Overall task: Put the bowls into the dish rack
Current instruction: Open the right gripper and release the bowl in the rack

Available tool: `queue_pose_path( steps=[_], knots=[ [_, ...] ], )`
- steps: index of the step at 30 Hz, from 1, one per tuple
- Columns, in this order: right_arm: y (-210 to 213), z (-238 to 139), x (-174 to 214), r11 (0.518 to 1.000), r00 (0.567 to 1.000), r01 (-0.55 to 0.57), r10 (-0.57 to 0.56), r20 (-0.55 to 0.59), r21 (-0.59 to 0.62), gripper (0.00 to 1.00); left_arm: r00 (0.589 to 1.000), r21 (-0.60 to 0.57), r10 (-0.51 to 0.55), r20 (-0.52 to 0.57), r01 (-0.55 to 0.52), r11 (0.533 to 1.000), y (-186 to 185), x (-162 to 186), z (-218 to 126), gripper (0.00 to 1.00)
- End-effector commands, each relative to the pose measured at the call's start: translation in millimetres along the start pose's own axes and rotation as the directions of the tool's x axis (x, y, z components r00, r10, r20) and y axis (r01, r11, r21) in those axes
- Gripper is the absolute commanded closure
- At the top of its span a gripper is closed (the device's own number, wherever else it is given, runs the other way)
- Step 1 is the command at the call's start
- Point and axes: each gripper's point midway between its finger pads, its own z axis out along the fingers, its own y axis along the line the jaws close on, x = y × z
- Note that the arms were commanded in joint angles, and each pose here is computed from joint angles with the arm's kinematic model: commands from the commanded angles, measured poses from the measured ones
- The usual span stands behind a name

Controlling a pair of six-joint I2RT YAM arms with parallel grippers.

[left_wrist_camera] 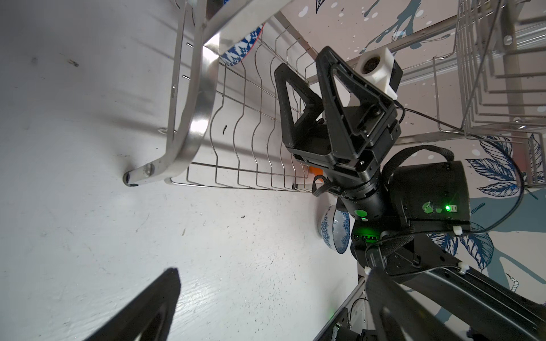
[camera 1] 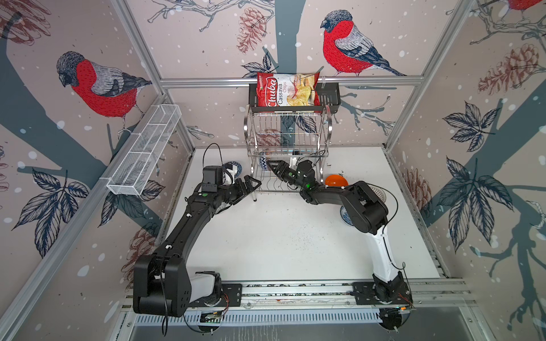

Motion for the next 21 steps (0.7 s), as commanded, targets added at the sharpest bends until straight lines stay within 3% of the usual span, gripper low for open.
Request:
queue_pose_path(
  steps=[1,17,21],
  knots=[
    [15,-3,-7,0.999,0.999,0.018,-0.017,0.036,-0.032,0.37,1.0,0.004,0.016,0.016,-0.016,1.0,-2,-3,-2,0.02],
    [19,-19,17,1.0,1.0,0.001,-0.001,0.006,0.016,0.16,1.0,-0.002,0.013,0.029,-0.013,1.0,1,-2,-4,0.02],
    [18,-25,24,0.999,1.0,0.001,-0.001,0.001,0.036,0.05,0.999,-0.005,0.015,0.03,-0.015,1.0,1,-2,-4,0.02]
  ],
)
